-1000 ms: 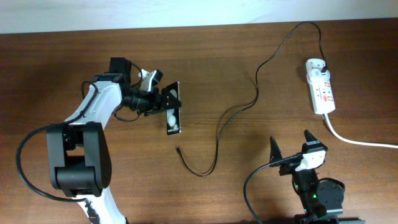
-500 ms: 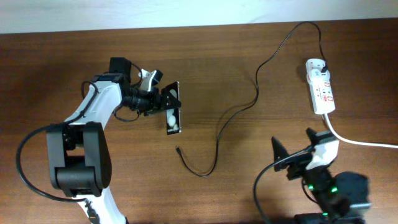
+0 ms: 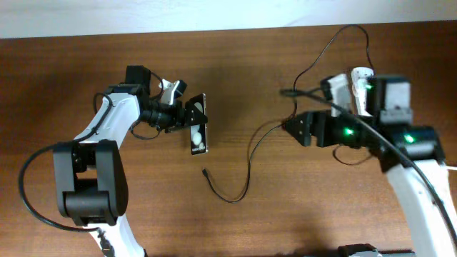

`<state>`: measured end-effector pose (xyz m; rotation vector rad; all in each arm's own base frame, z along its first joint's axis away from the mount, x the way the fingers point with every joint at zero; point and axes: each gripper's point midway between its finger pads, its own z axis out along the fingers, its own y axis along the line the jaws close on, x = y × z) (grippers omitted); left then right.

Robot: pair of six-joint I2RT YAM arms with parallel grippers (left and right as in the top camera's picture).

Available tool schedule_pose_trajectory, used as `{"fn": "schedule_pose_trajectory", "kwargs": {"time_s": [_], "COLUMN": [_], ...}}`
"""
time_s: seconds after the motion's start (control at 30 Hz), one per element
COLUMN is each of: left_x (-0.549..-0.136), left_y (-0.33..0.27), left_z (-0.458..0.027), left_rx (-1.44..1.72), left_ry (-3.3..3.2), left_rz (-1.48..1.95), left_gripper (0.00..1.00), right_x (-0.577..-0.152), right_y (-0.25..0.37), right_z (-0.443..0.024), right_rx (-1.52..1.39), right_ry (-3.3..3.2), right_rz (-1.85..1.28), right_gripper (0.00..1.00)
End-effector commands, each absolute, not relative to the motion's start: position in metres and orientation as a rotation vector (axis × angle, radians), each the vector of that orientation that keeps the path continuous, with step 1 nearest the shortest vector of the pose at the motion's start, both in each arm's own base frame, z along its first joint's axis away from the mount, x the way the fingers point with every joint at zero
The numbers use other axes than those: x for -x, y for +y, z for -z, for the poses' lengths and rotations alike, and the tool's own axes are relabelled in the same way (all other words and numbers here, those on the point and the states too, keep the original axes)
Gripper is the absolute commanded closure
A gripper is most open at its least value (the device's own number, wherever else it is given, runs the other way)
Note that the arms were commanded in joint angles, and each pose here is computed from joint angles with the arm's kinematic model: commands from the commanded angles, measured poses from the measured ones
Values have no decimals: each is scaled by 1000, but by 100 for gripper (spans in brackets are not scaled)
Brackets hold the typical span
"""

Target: Plug charger to phone and switch on socket

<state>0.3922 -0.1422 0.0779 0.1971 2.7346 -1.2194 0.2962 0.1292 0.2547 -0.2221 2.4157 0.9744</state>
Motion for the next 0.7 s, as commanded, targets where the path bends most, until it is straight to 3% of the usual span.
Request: {"fn": "schedule_pose_trajectory", "kwargs": {"time_s": [0.0,0.23,0.47,0.67], "left_x": [-399,-399,-399,-399], "left_y": [-145,-145,-145,-145], "left_z": [-102,-102,-102,-102], "left_rx": [-257,-257,-256,-256], "left_ry": [2651,2651,2652,2651], "left_rz": [1234,1234,1235,1236], "left_gripper": [33,32,32,32], "right_x": [-300,-323,-354,-373], "right_y": [161,248,324,335], "right_z": [-229,-150,-94,-71], "right_rx": [308,376,471,259], "right_ry": [2509,2658,2548,2556], "right_rz": [-1059,-1151,-898,-854], "right_gripper": [18,22,21,23]}}
